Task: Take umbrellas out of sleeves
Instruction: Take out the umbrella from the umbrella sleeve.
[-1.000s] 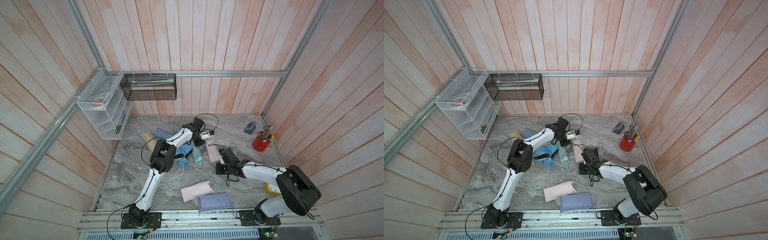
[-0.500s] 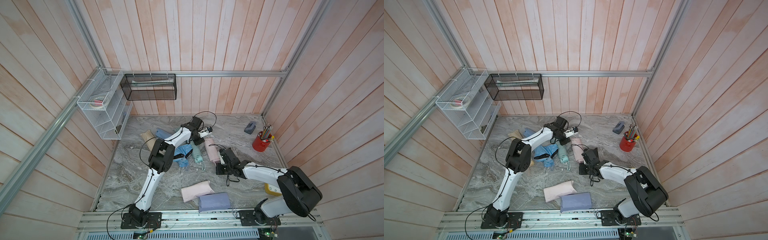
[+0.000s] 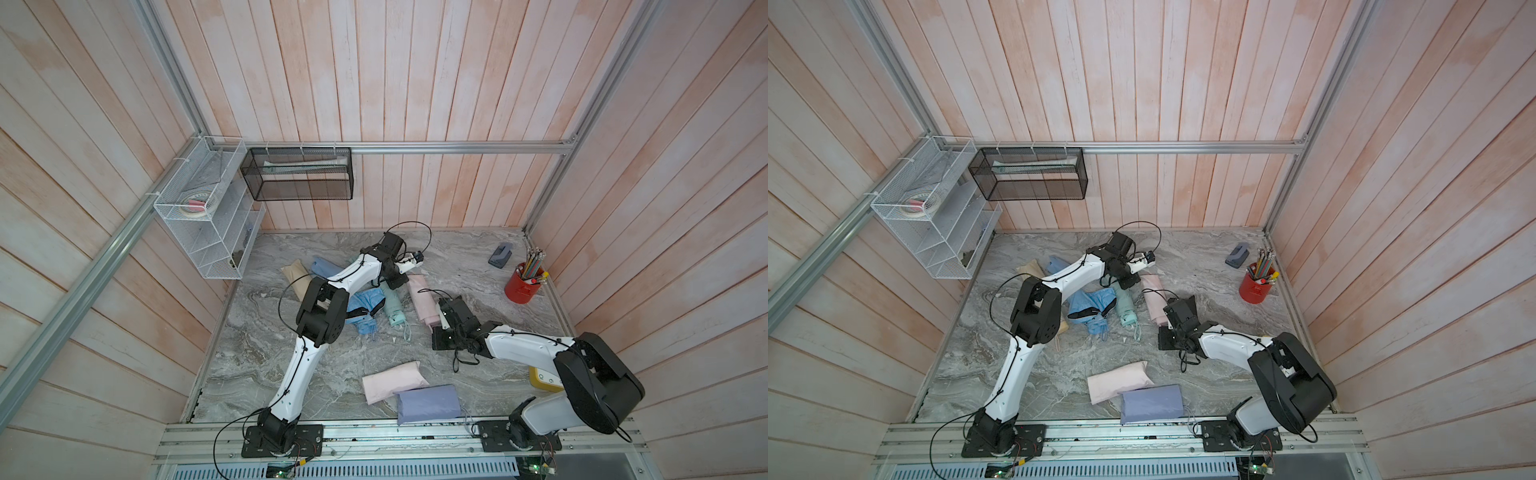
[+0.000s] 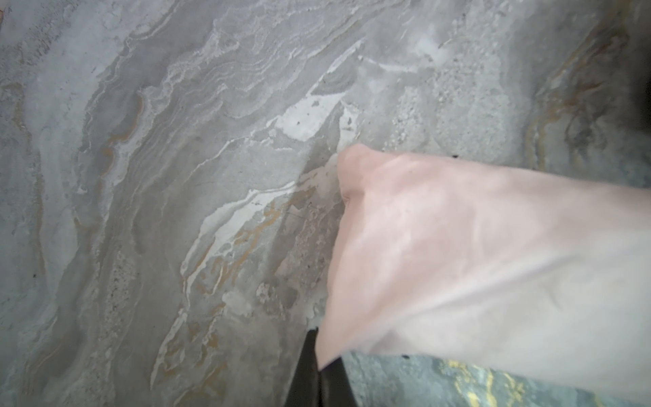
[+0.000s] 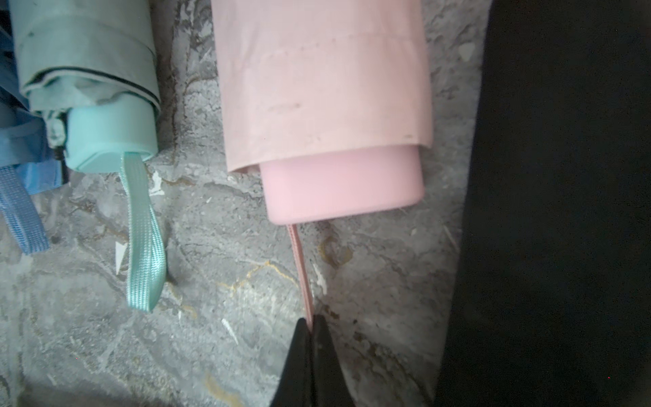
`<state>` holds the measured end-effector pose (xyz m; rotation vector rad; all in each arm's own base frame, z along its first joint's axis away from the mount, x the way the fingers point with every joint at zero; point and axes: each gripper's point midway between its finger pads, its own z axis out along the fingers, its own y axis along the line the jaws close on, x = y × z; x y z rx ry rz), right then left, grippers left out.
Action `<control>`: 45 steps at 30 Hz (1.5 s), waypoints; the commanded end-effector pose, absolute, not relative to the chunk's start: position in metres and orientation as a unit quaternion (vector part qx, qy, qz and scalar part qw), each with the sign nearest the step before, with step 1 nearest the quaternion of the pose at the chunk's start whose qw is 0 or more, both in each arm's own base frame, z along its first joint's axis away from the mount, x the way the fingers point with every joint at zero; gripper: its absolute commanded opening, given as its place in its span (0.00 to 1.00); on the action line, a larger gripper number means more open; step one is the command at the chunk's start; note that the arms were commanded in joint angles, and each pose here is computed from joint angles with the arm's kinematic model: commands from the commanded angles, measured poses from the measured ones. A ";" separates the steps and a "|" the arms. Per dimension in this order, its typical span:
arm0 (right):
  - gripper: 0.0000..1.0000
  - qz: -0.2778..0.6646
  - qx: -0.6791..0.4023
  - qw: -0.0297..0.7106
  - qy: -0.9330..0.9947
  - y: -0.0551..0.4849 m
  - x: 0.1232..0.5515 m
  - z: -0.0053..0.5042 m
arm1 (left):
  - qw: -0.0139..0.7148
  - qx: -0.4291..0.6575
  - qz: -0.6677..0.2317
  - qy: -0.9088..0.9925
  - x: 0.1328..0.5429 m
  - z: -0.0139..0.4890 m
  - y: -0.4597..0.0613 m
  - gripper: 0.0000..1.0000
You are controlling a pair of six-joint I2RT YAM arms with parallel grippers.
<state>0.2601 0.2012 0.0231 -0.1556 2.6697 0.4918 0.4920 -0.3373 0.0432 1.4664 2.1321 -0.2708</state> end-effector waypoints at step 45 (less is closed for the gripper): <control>0.00 0.175 -0.055 0.201 0.962 0.198 0.254 0.022 | 0.361 0.400 -0.152 0.828 0.545 0.116 -0.312 0.00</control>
